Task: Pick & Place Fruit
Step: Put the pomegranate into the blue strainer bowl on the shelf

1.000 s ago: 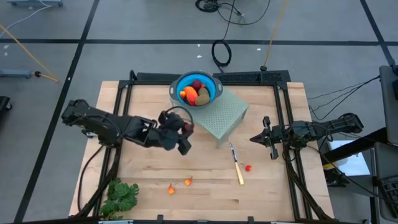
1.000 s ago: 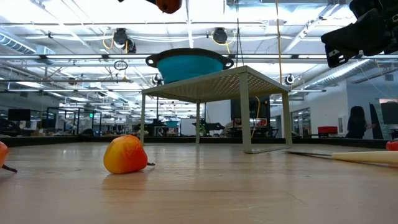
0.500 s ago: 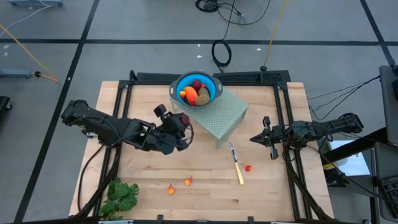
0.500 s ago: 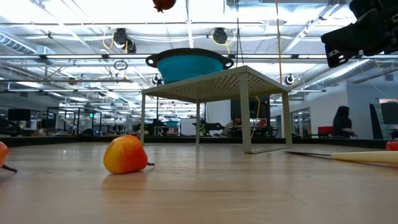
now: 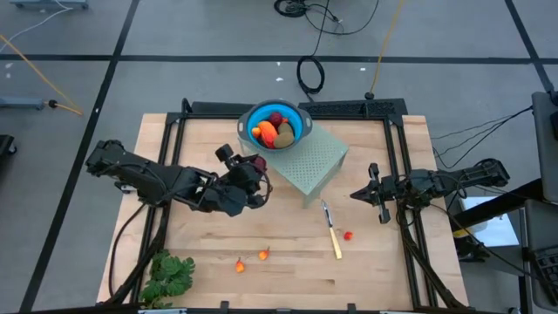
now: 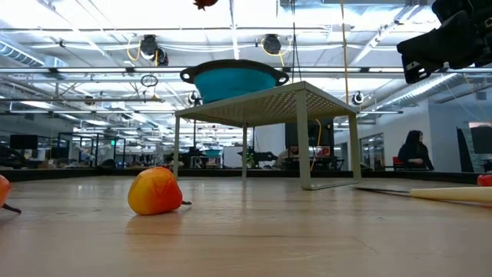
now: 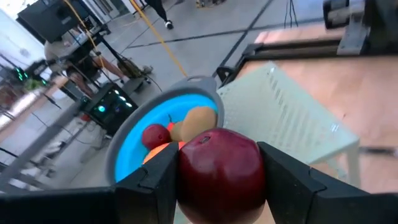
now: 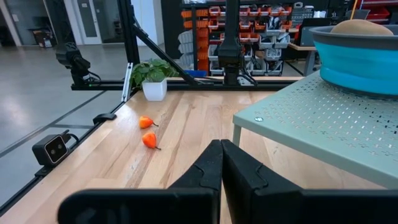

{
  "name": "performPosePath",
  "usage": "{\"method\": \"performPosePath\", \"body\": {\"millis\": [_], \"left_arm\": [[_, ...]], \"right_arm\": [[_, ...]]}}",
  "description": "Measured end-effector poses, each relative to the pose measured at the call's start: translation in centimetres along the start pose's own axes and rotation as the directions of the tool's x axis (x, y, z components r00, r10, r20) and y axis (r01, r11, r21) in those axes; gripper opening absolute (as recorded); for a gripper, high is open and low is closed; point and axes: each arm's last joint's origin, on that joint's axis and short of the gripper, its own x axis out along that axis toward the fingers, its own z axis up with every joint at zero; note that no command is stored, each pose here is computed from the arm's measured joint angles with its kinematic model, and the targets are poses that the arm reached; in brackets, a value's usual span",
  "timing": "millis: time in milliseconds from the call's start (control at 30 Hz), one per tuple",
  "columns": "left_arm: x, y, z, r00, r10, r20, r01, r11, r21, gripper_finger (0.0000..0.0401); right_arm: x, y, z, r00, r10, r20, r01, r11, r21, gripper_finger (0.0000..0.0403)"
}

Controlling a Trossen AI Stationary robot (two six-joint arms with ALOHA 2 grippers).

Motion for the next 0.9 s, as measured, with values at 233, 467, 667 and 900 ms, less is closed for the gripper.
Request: {"method": "performPosePath", "body": {"millis": [233,467,667,900], "left_arm": [[0.1,-0.2,0.6,0.997,-0.064,0.031,0.069,0.969,-0.239,0.0186],[0.3,-0.5,0.6,0.973,-0.228,0.011,0.22,0.92,-0.324,0.0186],[0.6,-0.5,0.7,0.955,-0.297,0.005,0.28,0.895,-0.347,0.0186],[2.1,-1.8,0.5,0.879,-0.454,0.146,0.473,0.797,-0.376,0.0186]], "right_arm": [[0.0,0.0,0.0,1.0,0.0,0.0,0.0,1.0,0.0,0.0],[0.0,0.0,0.0,1.0,0.0,0.0,0.0,1.0,0.0,0.0],[0.0,0.0,0.0,1.0,0.0,0.0,0.0,1.0,0.001,0.0],[0.0,0.0,0.0,1.0,0.0,0.0,0.0,1.0,0.002,0.0]]}}
